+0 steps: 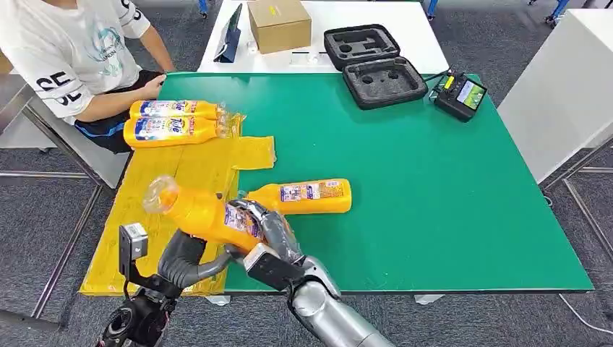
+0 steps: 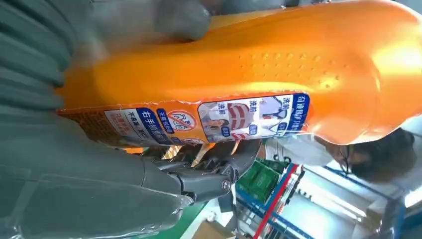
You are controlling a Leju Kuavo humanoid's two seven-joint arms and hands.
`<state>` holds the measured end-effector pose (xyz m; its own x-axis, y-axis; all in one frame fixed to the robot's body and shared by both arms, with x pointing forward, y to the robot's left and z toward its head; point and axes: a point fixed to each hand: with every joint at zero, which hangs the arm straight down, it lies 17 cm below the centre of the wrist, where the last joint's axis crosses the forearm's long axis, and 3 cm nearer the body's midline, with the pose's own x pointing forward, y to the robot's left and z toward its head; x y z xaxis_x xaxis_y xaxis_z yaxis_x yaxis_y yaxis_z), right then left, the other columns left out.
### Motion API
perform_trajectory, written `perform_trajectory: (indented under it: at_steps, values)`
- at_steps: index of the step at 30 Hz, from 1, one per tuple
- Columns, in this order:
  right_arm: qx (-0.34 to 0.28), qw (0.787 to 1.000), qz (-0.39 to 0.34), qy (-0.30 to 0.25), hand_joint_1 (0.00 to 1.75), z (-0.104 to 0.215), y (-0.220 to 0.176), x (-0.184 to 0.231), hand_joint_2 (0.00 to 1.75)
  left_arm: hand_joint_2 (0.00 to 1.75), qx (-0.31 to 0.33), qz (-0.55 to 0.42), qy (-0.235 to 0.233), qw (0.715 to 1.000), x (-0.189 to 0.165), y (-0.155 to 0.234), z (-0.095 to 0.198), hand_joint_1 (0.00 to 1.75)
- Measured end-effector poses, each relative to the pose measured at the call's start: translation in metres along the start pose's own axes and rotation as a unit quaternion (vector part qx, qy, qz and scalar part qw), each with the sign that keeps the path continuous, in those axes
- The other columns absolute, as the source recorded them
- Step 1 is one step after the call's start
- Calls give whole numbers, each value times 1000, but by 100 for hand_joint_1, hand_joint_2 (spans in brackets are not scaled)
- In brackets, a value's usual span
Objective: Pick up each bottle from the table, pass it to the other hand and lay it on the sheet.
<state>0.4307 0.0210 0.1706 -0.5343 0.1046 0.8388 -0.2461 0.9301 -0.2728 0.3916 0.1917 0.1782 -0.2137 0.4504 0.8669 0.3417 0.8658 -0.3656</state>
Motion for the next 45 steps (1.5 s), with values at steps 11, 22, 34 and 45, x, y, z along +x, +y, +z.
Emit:
perform_trajectory:
  at_steps: [11,22,34,45]
  values:
    - [34,999,6,12,175,10,23,-8,175,175,-2,48,9,999,-3,-4,1,0]
    - [45,999,5,18,175,14,33,-11,175,175,-1,52,7,999,-2,-3,0,0]
    - [64,998,7,15,175,17,44,-9,175,175,25,67,-2,997,2,8,-3,0]
    - [71,997,-7,27,175,20,57,-10,175,175,65,52,2,996,-1,25,-15,175]
